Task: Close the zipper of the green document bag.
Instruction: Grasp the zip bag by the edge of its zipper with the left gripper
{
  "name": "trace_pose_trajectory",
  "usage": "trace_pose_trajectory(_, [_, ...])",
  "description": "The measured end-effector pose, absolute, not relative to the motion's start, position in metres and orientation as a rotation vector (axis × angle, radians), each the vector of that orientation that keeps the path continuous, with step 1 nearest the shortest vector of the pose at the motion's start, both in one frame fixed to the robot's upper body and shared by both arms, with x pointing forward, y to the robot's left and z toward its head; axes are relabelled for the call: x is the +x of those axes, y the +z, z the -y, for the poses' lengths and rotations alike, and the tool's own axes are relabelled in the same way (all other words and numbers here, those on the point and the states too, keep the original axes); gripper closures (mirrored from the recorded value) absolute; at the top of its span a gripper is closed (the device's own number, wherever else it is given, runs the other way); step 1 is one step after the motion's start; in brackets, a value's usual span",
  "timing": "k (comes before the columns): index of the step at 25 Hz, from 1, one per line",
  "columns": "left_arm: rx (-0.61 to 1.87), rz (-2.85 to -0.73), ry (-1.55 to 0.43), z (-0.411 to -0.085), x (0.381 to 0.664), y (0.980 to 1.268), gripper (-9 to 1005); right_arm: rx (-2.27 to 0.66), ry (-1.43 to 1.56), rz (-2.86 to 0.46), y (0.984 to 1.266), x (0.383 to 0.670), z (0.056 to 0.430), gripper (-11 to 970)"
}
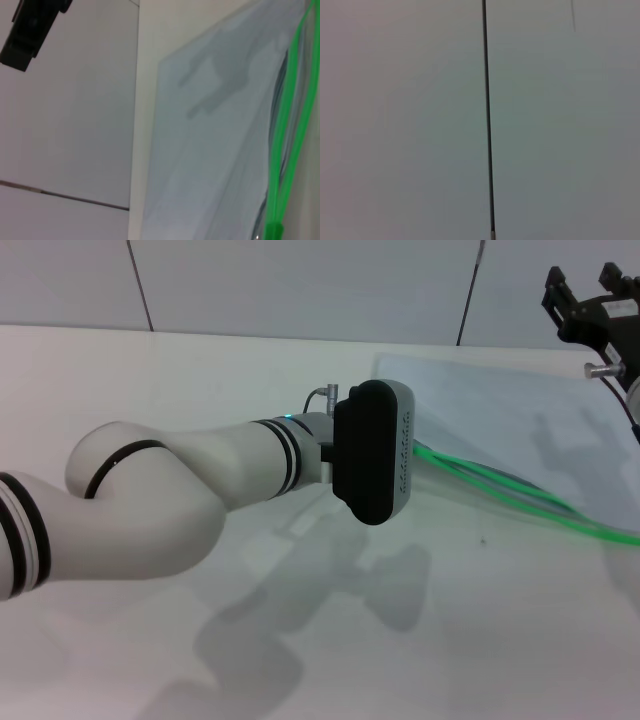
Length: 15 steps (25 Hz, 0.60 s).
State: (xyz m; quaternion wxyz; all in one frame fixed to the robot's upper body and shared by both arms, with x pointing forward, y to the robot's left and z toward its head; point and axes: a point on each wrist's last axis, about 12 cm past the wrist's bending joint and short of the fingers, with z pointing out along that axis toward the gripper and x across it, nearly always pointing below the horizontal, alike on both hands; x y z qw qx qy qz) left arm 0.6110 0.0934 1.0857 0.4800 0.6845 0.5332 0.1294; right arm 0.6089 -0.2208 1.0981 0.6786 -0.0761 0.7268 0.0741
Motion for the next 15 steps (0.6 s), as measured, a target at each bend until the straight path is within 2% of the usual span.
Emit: trace_pose_trajectory(15, [1.61,-1.291,0.295,-0.093,0.61,1.085,856,-0.207,0.212,-1.662,1.105,0.608,0.209,315])
